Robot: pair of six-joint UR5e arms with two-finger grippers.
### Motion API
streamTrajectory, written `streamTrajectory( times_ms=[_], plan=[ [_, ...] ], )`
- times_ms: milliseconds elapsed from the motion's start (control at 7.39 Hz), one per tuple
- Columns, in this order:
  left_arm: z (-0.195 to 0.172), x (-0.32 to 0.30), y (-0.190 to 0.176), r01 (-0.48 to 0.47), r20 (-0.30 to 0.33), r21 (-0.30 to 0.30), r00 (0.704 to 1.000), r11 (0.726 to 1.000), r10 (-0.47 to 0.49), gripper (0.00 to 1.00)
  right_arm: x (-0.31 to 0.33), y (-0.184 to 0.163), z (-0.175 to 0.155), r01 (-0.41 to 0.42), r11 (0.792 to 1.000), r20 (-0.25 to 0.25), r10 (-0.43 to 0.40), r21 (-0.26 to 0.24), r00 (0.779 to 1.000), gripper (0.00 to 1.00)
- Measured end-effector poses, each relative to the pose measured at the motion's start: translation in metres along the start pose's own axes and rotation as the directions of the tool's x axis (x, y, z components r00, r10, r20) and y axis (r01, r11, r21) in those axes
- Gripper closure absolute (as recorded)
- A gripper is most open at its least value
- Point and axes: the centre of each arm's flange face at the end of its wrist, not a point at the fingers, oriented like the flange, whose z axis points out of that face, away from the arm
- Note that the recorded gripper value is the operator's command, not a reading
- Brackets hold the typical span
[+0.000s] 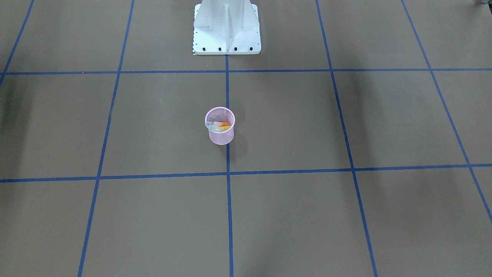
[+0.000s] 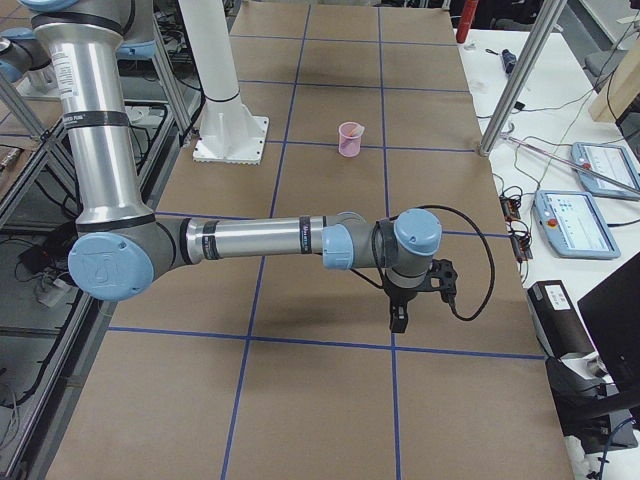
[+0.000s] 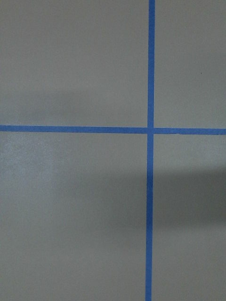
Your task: Collect pens into pen holder
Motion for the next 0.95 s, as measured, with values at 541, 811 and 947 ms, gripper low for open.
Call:
streamTrajectory(
  times_ms=[541,811,947],
  plan=[
    [-0.0008,0.0036,0.0,-0.005,-0.029,0.005,1.0,1.0,0.005,0.0,0.0022,0.0029,0.0011,-0.009,1.0,-0.024,0.008,-0.019,1.0,0.0],
    [-0.0041,0.0076,0.0031,-0.016,-0.043,0.014,0.999,1.0,0.017,0.0,0.0017,0.0019,-0.0021,0.004,1.0,-0.054,-0.005,-0.009,0.999,0.0],
    [-0.0054,0.0087,0.0042,-0.02,-0.043,0.018,0.999,1.0,0.02,0.0,0.0012,0.0024,-0.003,0.008,1.0,-0.056,-0.008,-0.007,0.998,0.0]
  ],
)
